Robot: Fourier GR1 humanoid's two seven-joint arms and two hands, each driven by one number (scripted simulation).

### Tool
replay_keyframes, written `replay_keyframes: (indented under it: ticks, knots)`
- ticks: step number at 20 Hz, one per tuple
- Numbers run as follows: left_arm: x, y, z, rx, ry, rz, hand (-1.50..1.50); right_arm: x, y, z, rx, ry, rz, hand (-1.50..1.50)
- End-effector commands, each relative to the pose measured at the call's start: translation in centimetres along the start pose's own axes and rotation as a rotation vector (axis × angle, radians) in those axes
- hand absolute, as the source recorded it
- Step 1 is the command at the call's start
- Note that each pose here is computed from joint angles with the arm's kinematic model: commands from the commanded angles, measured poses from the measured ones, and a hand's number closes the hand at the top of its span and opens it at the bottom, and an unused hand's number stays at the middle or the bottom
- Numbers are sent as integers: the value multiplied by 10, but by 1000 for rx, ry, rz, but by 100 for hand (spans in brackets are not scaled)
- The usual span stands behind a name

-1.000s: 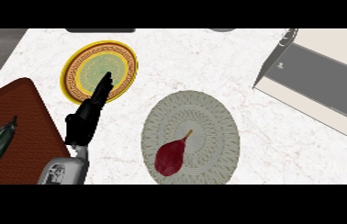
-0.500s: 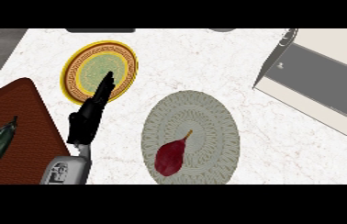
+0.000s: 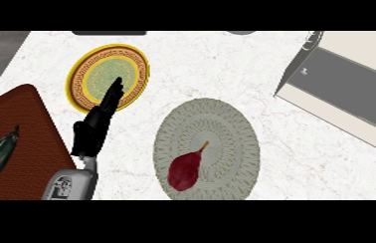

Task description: Pick the sweet potato from the placemat and place it in the tiered shelf

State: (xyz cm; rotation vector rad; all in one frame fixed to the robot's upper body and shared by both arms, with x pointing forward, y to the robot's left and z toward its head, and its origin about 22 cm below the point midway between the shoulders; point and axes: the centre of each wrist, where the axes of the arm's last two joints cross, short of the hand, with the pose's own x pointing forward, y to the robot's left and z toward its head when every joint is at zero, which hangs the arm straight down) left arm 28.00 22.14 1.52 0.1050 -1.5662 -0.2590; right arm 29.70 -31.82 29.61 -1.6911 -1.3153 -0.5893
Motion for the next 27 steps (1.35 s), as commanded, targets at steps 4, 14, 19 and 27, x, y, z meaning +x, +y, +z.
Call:
replay_keyframes:
  ticks: [4,14,19,27]
  knots:
    - [-1,5,3,14,11,6,0,23,-48,-24,-154,75,-264,-150]
    - [-5,17,4,34,16,-4,0,-2,-154,-42,-205,305,-173,-150]
    - [-15,25,11,65,43,-6,0,-32,-188,-21,-143,334,-99,-150]
    - [-15,24,15,96,44,4,0,-69,-225,-19,-63,302,-35,-150]
